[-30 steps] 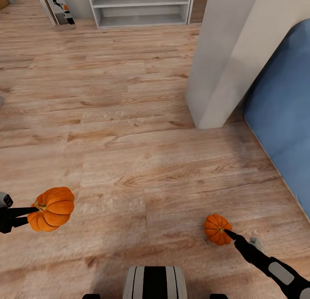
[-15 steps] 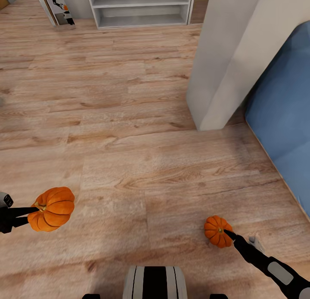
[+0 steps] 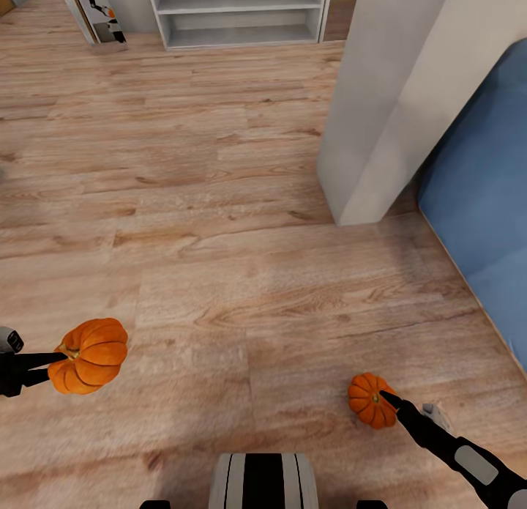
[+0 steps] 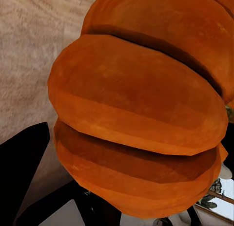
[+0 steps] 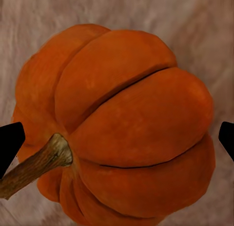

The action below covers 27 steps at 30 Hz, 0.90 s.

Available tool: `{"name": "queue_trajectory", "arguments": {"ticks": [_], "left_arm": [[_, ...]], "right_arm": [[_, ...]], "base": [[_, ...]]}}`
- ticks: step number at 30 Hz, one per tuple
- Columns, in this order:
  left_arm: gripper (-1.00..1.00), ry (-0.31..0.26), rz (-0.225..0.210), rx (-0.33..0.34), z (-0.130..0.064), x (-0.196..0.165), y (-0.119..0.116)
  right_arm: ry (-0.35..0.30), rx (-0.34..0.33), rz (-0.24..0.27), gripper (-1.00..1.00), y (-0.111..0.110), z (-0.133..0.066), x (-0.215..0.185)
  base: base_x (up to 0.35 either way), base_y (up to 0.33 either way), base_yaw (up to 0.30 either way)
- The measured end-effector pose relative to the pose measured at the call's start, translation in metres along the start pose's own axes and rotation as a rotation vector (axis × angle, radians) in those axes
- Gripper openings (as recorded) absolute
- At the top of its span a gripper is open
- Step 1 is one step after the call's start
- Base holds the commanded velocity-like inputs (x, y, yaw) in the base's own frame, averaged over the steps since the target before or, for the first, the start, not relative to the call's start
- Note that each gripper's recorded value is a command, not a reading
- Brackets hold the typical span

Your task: Place each of the two pumpkins and all three candles from the living room inside a cabinet in the living room (use any cabinet), then make sure every cabinet is closed, and position the cauldron so it is next to a table in the living room.

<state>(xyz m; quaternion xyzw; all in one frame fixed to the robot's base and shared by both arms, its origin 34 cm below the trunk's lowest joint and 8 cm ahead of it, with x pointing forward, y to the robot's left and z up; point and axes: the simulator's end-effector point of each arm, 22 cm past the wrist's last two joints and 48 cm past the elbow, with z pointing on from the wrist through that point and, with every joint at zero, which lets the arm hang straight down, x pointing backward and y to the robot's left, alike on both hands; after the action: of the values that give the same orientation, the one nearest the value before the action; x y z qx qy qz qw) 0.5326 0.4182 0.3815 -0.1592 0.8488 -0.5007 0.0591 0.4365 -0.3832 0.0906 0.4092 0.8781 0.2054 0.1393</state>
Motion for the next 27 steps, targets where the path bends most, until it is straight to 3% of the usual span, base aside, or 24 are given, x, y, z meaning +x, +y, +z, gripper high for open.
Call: {"name": "queue_trajectory", "arguments": {"ticks": [27], "left_arm": [[-1.0,0.015,-0.027,-0.01,0.007,0.003,0.014]], "right_arm": [[0.014,0.021,0.016,1.0,-0.013,0.005,0.008]], "base": [[0.003,0.0,0.0]]}}
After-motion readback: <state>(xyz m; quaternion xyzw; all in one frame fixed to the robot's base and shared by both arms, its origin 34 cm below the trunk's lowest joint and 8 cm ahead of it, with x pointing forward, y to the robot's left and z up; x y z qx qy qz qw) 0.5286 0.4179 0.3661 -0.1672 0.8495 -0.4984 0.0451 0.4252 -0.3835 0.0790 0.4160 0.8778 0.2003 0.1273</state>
